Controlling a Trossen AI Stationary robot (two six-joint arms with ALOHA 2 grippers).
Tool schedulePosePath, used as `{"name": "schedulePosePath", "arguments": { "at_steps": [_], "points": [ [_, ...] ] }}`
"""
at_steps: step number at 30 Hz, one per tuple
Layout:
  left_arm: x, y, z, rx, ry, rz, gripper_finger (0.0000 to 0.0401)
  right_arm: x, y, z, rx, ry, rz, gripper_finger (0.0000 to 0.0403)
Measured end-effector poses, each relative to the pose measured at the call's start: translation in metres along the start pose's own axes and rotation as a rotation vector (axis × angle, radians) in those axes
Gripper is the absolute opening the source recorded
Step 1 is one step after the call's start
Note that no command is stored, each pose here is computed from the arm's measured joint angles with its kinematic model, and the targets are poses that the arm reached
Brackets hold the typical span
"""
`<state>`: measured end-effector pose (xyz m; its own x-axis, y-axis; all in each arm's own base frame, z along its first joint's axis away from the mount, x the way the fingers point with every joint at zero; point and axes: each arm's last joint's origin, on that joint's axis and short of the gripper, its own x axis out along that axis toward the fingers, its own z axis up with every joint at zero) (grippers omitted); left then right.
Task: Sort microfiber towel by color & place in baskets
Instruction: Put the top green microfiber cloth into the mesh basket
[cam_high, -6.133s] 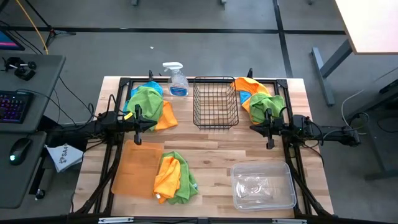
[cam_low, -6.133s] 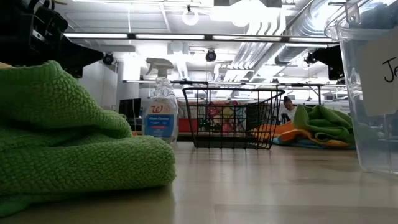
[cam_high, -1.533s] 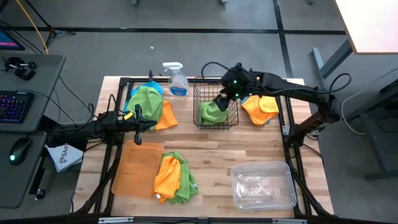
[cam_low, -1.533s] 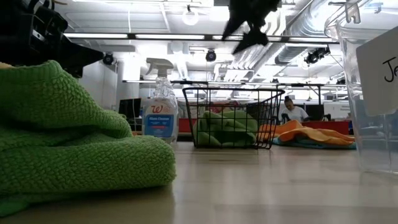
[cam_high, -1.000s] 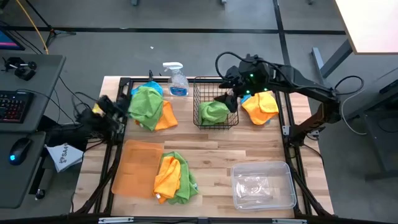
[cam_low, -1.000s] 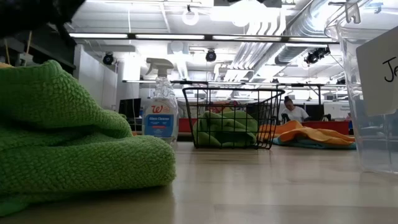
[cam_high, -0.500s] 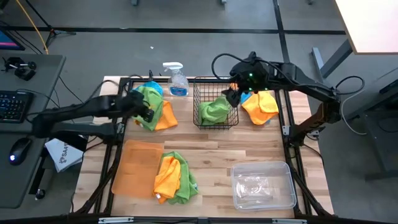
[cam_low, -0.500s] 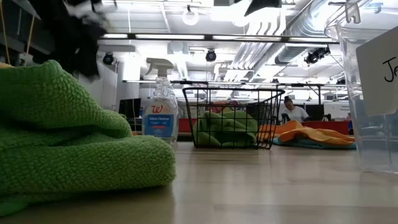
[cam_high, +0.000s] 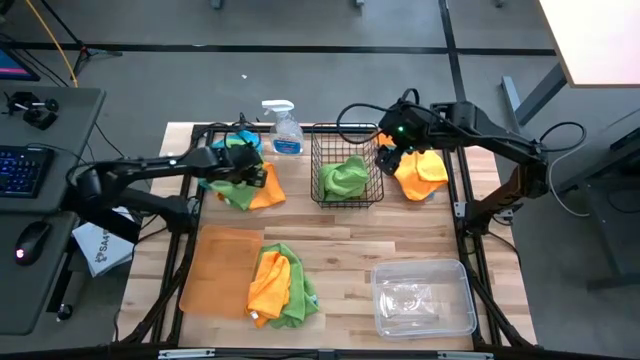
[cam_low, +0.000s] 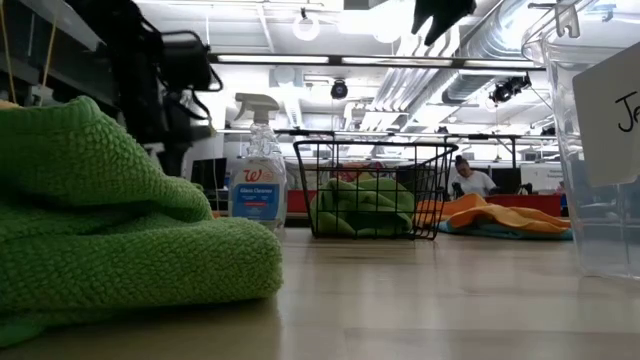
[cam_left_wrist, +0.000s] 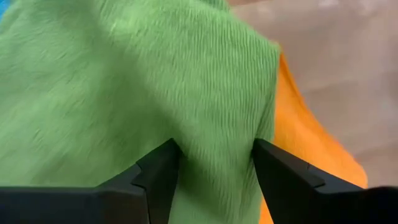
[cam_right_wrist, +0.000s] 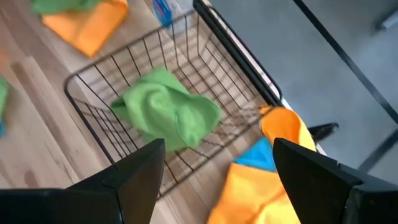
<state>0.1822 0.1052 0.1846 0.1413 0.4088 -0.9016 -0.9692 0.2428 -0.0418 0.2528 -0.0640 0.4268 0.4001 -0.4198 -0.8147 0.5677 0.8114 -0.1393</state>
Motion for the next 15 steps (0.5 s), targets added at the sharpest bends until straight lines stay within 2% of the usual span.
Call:
{"name": "schedulePosePath", "arguments": {
  "at_steps": [5,8,10,13,15],
  "points": [
    [0.024,-0.007,0.002,0.032,0.045,0.028,0.0192,0.000,-0.001,-0.002,-0.008,0.014,-0.008,0.0295],
    [0.030,-0.008,0.000,0.036,0.078,0.030,0.0169,0.000,0.000,-0.002,-0.009,0.016,-0.008,0.0295],
    [0.028,-0.009,0.000,0.038,0.077,0.014,0.0131,0.000,0.000,-0.002,-0.010,0.016,-0.007,0.0295],
    [0.011,-0.013,0.006,0.050,0.030,-0.045,0.0039,-0.001,0.000,-0.002,-0.007,0.015,-0.006,0.0295],
    [-0.009,-0.016,0.014,0.042,-0.036,-0.113,0.0014,-0.003,-0.001,-0.003,-0.005,0.007,-0.004,0.0295]
  ]
}}
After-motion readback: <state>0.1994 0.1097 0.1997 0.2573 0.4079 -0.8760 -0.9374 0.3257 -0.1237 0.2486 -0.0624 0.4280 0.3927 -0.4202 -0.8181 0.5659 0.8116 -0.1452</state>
